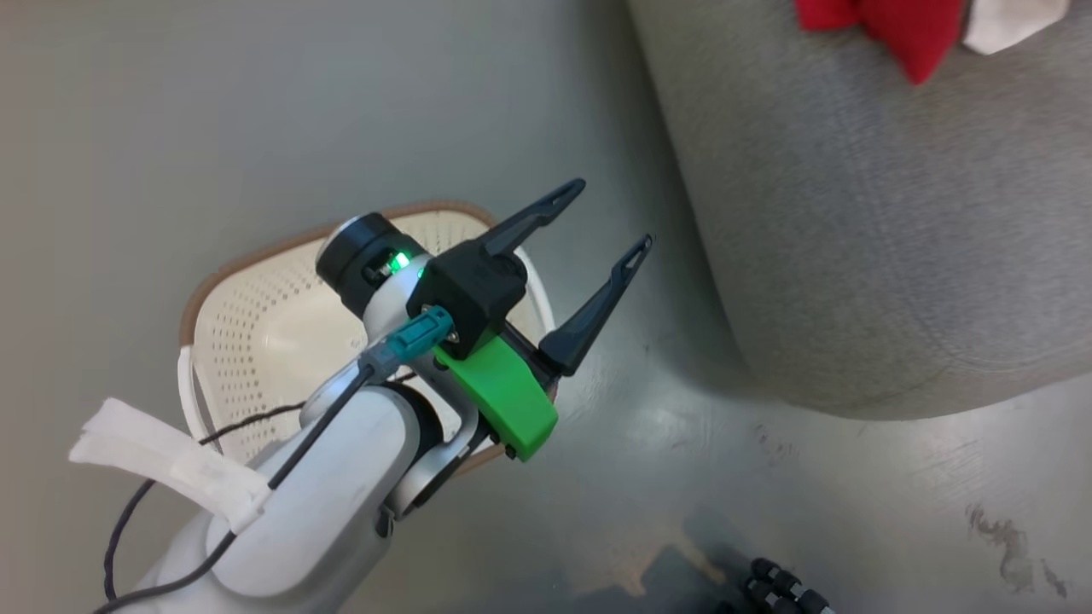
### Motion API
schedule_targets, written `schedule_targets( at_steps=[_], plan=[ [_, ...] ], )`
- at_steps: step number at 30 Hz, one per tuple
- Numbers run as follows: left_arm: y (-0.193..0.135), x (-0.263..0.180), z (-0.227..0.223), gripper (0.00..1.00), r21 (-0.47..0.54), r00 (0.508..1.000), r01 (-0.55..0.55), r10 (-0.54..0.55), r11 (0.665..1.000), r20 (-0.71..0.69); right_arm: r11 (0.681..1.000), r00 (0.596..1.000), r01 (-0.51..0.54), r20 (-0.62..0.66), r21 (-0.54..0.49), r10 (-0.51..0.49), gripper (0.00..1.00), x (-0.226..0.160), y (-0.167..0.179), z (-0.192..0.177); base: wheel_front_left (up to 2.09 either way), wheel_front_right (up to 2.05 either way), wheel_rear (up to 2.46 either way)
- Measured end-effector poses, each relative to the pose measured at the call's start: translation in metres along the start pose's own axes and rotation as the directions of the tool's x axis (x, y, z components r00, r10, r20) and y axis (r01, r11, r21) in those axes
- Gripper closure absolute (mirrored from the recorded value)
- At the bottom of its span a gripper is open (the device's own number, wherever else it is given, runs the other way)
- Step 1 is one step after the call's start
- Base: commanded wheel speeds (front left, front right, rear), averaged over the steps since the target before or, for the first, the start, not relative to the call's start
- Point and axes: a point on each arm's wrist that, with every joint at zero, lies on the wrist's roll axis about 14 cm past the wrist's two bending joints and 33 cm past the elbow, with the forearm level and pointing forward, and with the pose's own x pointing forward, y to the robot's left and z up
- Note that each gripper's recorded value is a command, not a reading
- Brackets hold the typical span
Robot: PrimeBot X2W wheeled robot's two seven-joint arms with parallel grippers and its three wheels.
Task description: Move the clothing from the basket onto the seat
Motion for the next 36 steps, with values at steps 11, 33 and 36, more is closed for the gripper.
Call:
schedule_targets(
  at_steps=[11, 33, 36],
  plan=[
    [0.048, -0.015, -0.035, 0.00, -0.045, 0.996, -0.080, 0.078, 0.996, -0.051, 0.999, 0.969, -0.038, -0.242, 0.028, 0.044, 1.00, -0.009, 0.061, -0.130, 0.00, 0.00, 0.00],
    [0.053, -0.011, -0.044, 0.00, -0.034, 0.996, -0.066, 0.063, 0.997, -0.069, 0.999, 0.934, -0.052, -0.354, 0.015, 0.054, 0.00, -0.042, 0.071, -0.168, 0.00, 0.00, 0.00],
    [0.050, -0.006, -0.041, 0.00, -0.031, 0.997, -0.052, 0.050, 0.998, -0.061, 0.997, 0.936, -0.068, -0.345, 0.025, 0.072, 0.00, -0.046, 0.073, -0.163, 0.00, 0.00, 0.00]
  ],
)
